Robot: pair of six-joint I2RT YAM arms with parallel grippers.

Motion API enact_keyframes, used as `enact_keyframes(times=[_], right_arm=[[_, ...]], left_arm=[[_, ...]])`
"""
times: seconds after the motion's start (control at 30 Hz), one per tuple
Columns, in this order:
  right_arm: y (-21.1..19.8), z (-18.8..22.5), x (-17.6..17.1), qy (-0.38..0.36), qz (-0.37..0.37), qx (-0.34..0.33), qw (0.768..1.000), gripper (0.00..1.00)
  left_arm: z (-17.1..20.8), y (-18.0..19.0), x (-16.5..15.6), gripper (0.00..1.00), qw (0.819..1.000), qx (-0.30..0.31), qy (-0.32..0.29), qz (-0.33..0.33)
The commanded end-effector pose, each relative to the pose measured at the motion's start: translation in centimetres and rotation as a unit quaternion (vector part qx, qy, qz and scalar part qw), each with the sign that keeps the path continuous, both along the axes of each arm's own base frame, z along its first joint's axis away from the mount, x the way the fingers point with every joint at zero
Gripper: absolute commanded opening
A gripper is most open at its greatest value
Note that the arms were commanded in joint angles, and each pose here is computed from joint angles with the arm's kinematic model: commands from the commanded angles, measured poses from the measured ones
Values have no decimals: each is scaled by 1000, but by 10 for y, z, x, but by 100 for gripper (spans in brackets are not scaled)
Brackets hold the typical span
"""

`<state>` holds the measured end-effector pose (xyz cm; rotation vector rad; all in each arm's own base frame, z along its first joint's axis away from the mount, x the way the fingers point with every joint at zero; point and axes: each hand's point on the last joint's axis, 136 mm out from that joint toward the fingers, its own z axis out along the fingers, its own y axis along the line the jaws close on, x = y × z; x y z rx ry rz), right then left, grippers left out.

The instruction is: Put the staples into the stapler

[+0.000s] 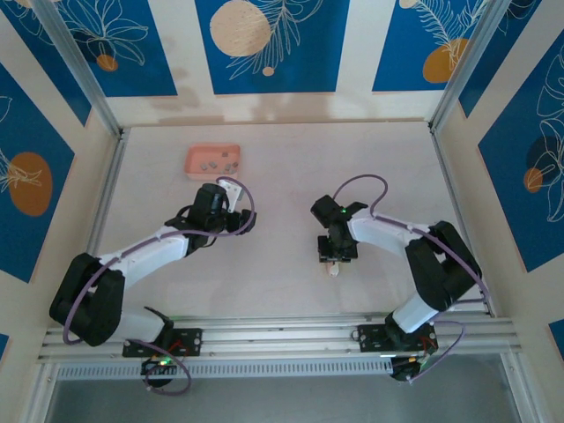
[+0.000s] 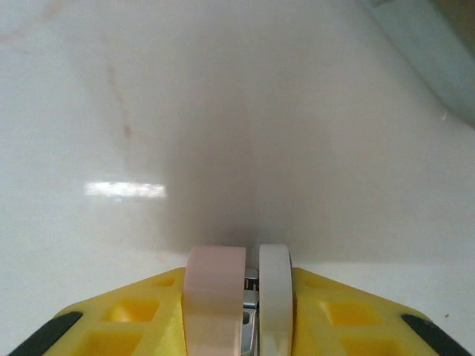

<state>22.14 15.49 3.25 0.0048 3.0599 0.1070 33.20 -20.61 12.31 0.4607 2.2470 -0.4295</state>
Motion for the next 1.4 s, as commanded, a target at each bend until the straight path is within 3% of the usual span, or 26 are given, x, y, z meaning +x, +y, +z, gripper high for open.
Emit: enact_keyframes(times=[0.0,0.1,0.2,0.3,0.37,0.77,1.23,1.37], right_arm=[[13,34,19,-88,-36,70,993,33],[31,68,41,-177,-70,176,966,32],[44,107,62,-266,-93,277,919,32],[55,138,73,-320,-98,347,876,31],[62,151,77,-334,-90,372,862,31],[96,183,71,-345,-31,441,828,31],[125,198,60,-344,18,463,816,31],[129,202,59,-347,22,470,812,31]], left_arm=[[22,-16,-11,68,998,-47,-14,-35],[39,-32,-22,67,992,-99,-30,-70],[59,-51,-38,66,981,-148,-56,-115],[71,-67,-54,66,969,-179,-74,-156],[76,-77,-64,66,961,-191,-80,-181],[72,-115,-82,67,947,-202,-76,-236],[83,-125,-74,65,940,-229,-97,-235],[83,-124,-75,59,939,-232,-101,-235]])
